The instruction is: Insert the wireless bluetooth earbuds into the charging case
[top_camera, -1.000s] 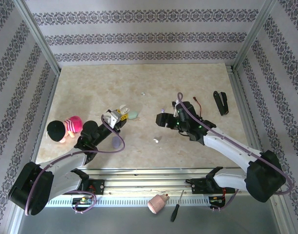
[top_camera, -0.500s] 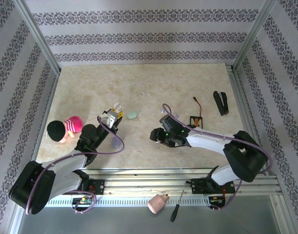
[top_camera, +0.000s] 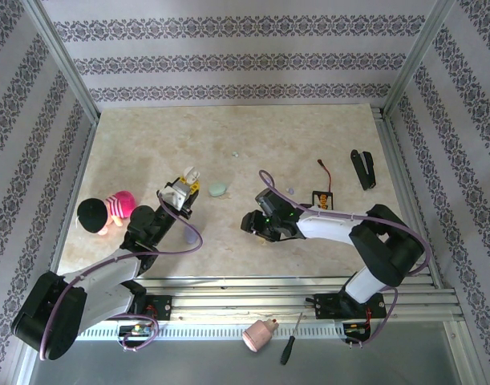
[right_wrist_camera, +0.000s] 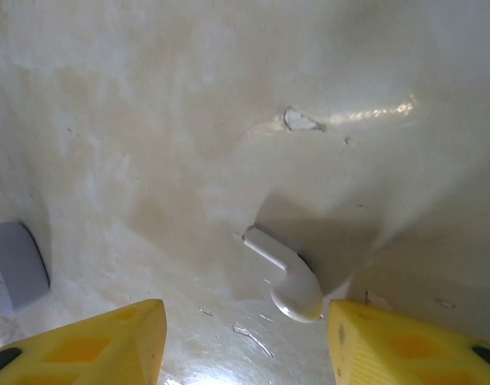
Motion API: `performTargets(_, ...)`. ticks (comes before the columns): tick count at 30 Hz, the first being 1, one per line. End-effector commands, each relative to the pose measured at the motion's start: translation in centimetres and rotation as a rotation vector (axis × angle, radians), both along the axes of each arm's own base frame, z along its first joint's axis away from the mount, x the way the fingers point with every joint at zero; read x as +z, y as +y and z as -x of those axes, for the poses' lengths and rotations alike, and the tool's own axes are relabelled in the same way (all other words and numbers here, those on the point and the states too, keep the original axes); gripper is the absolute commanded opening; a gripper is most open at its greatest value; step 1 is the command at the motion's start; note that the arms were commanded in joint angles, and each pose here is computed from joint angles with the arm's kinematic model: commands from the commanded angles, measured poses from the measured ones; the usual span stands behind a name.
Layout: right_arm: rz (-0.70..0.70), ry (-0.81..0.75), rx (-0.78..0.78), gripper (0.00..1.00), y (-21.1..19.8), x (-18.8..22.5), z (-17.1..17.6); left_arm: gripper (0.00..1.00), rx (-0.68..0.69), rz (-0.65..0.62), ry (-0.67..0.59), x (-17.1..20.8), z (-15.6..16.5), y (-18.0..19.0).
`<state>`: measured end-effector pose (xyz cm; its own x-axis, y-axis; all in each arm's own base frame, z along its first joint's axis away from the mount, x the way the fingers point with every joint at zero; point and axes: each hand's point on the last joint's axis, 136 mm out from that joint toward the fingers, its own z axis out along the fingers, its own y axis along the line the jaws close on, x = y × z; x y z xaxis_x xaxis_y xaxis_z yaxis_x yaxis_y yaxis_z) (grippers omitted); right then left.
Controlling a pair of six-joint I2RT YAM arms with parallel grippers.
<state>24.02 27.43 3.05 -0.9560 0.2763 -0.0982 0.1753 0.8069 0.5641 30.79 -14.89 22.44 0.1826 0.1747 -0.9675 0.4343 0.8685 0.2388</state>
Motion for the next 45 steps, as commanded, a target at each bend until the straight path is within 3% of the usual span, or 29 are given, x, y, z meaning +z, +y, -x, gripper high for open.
performTargets(1,-0.013,-0.043,0.001,0.54,0.4,0.8,-1.7,0.00,0.010,-0.008,-0.017,0.2,0.1,0.5)
performTargets(12,-0.031,-0.072,0.043,0.47,0.7,1.7,-4.2,0.00,0.010,-0.011,-0.019,0.2,0.2,0.6)
performTargets(19,0.003,-0.120,0.122,0.49,1.0,2.6,-0.2,0.00,0.044,-0.022,0.006,-0.4,0.0,1.4)
performTargets(25,0.023,-0.073,0.106,0.51,0.3,1.2,1.9,0.00,0.049,-0.012,0.012,-0.4,0.0,1.6)
performTargets(32,0.013,-0.022,0.127,0.52,0.8,-0.3,1.7,0.00,0.038,-0.001,0.011,-0.1,0.1,1.5)
performTargets(45,0.027,-0.068,0.103,0.47,0.8,0.0,-0.9,0.00,0.035,-0.005,0.017,-0.2,0.3,1.5)
